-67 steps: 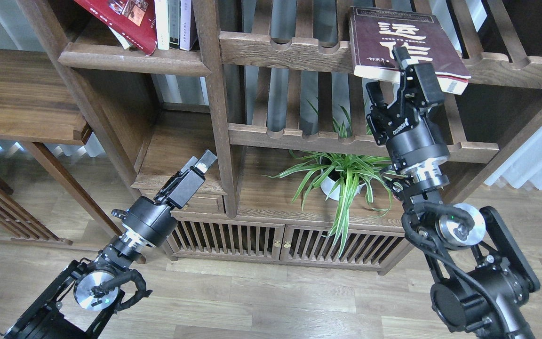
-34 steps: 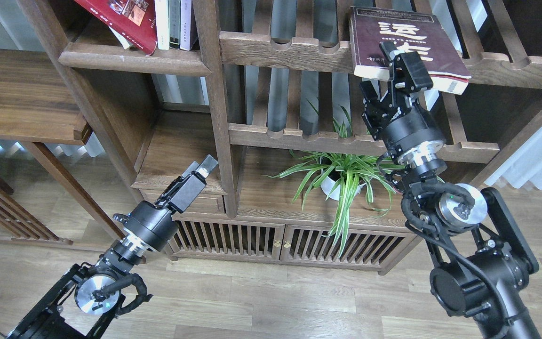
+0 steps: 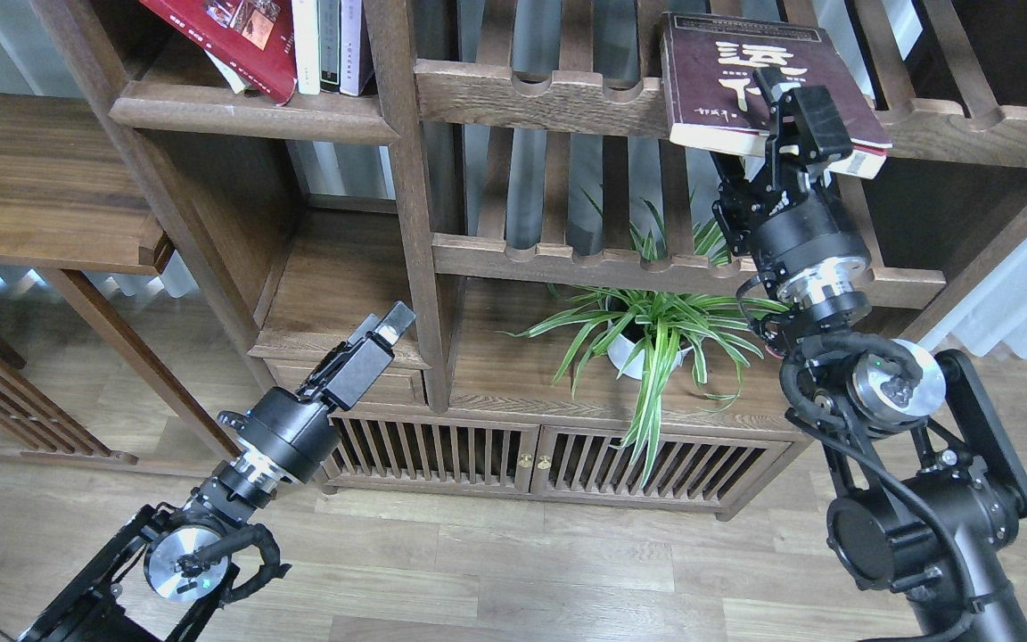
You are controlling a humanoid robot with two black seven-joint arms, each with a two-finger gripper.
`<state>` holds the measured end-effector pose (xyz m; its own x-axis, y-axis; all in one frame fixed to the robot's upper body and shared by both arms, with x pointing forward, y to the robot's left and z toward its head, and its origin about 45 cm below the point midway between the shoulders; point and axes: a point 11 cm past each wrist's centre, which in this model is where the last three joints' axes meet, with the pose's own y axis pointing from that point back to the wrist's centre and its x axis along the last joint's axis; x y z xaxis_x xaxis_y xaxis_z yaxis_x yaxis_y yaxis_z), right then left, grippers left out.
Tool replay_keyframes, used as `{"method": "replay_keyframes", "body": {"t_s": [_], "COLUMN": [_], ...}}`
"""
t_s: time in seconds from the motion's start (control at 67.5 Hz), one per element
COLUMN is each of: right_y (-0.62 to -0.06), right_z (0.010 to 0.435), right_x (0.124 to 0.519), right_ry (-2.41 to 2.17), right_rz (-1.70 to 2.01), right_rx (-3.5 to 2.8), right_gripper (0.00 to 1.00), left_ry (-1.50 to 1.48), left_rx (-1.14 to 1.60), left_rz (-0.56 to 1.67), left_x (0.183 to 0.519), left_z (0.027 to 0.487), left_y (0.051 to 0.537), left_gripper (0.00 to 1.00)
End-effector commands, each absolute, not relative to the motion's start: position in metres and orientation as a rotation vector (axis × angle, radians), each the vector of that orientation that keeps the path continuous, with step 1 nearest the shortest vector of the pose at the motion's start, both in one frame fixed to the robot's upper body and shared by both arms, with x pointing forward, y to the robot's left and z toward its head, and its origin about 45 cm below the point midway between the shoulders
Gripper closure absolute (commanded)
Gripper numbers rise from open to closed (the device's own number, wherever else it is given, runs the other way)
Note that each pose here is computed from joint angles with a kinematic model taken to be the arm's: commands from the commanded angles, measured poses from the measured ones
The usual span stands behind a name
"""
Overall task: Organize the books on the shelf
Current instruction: 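Push the right gripper under the maroon book's lower edge on the top shelf, then tip the maroon book off the top shelf and lower it with the right gripper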
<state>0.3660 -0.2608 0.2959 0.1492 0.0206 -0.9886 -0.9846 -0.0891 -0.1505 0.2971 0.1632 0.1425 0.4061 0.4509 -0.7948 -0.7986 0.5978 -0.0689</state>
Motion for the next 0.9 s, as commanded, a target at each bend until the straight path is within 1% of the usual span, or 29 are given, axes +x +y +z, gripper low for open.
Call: {"method": "replay_keyframes", "body": {"t_s": [0.0, 0.059, 0.148, 0.163, 0.193, 0.207, 0.237, 0.252, 0.267, 0.326, 0.459, 0.667, 0.889], "right_y": [-0.265, -0.267, -0.27, -0.271, -0.272, -0.273, -0.274, -0.276, -0.276, -0.276, -0.276, -0.277, -0.273], "right_z": [0.298, 0.299, 0.299, 0.3, 0.3, 0.3, 0.3, 0.298, 0.298, 0.295, 0.283, 0.277, 0.29], "right_x": [0.366, 0.366, 0.364, 0.363, 0.362, 0.361, 0.359, 0.355, 0.353, 0.35, 0.342, 0.335, 0.33], "right_ry": [1.046, 1.048, 1.033, 1.024, 1.014, 1.003, 0.993, 0.965, 0.954, 0.936, 0.934, 0.917, 0.79], "right_rz": [1.148, 1.14, 1.111, 1.099, 1.084, 1.07, 1.058, 1.029, 1.02, 1.01, 1.015, 1.004, 0.928], "right_rx": [-1.316, -1.312, -1.304, -1.303, -1.301, -1.298, -1.296, -1.29, -1.29, -1.289, -1.272, -1.263, -1.266], "right_gripper": [0.3, 0.33, 0.45, 0.49, 0.53, 0.59, 0.64, 0.76, 0.8, 0.86, 0.94, 0.95, 0.97], "left_ry": [0.828, 0.833, 0.834, 0.834, 0.834, 0.834, 0.834, 0.837, 0.838, 0.842, 0.854, 0.866, 0.871], "left_rx": [-0.483, -0.48, -0.481, -0.48, -0.48, -0.481, -0.48, -0.479, -0.479, -0.479, -0.475, -0.471, -0.483], "left_rz": [0.83, 0.834, 0.836, 0.835, 0.835, 0.836, 0.835, 0.837, 0.838, 0.841, 0.849, 0.856, 0.849], "left_x": [0.294, 0.292, 0.292, 0.292, 0.292, 0.292, 0.292, 0.291, 0.291, 0.289, 0.285, 0.281, 0.281], "left_z": [0.14, 0.138, 0.138, 0.138, 0.138, 0.138, 0.138, 0.137, 0.136, 0.135, 0.13, 0.126, 0.128], "left_y": [0.163, 0.164, 0.164, 0.164, 0.164, 0.164, 0.164, 0.164, 0.164, 0.165, 0.166, 0.167, 0.162], "left_gripper": [0.03, 0.03, 0.03, 0.03, 0.03, 0.03, 0.03, 0.03, 0.03, 0.03, 0.03, 0.03, 0.03]}}
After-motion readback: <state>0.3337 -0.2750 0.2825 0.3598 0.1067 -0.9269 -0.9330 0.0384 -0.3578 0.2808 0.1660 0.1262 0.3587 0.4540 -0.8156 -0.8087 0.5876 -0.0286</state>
